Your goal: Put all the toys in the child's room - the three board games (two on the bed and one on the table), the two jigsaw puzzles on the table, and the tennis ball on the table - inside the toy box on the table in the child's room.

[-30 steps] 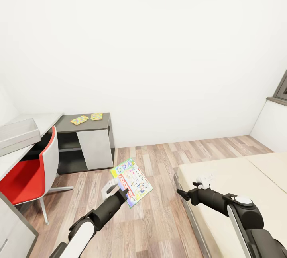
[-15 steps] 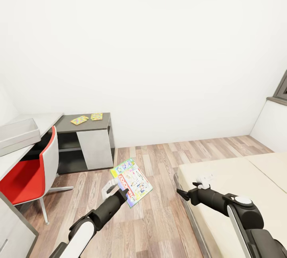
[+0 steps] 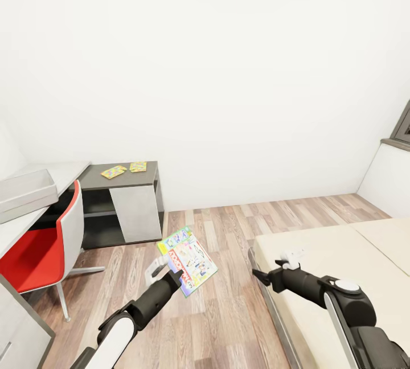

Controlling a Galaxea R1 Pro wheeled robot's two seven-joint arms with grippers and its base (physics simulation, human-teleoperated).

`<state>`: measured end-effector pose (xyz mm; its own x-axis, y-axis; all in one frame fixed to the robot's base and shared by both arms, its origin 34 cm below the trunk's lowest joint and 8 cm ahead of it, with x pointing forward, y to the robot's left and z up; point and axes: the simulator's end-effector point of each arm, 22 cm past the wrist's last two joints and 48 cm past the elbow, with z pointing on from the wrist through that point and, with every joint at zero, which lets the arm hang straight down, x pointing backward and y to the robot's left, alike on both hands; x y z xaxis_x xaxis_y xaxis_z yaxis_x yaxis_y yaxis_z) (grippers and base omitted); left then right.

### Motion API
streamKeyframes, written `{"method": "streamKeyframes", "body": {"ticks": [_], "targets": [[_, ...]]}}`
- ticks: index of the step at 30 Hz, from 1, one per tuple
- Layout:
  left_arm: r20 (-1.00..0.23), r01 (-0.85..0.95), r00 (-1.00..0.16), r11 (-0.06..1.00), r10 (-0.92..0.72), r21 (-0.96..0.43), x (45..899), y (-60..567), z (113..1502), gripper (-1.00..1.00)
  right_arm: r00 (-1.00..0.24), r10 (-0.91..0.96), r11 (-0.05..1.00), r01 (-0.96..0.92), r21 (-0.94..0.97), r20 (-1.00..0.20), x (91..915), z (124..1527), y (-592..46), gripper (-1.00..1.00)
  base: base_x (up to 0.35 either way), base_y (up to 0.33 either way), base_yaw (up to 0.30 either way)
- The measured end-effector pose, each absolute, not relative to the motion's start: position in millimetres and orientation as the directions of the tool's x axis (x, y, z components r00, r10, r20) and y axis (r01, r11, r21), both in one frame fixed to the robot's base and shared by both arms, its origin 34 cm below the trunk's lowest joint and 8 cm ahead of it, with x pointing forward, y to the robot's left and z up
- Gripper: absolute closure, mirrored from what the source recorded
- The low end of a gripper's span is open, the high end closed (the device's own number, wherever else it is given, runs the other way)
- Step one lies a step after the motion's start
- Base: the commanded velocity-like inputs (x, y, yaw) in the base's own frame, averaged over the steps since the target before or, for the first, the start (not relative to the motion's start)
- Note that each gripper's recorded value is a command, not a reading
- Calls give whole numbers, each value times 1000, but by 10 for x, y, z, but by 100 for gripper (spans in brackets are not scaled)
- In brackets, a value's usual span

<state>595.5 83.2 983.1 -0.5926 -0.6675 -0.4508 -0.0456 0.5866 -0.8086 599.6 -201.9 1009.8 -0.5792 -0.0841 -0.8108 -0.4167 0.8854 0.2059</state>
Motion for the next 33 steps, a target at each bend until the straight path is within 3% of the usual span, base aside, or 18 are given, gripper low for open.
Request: {"method": "streamKeyframes", "body": {"ticks": [21,33], "targets": [[-483,27,-618,598,-620,-801,5972,880,10014,100,-583,-76,892,-402,205,-809,6074,10178,-2111,-100,2,0,0],[-597,243,-622,600,-506,-762,6583,862,11172,100,-684,79,930,-212,301,-725,6225,10363,-2689,-100,220,0,0]]}}
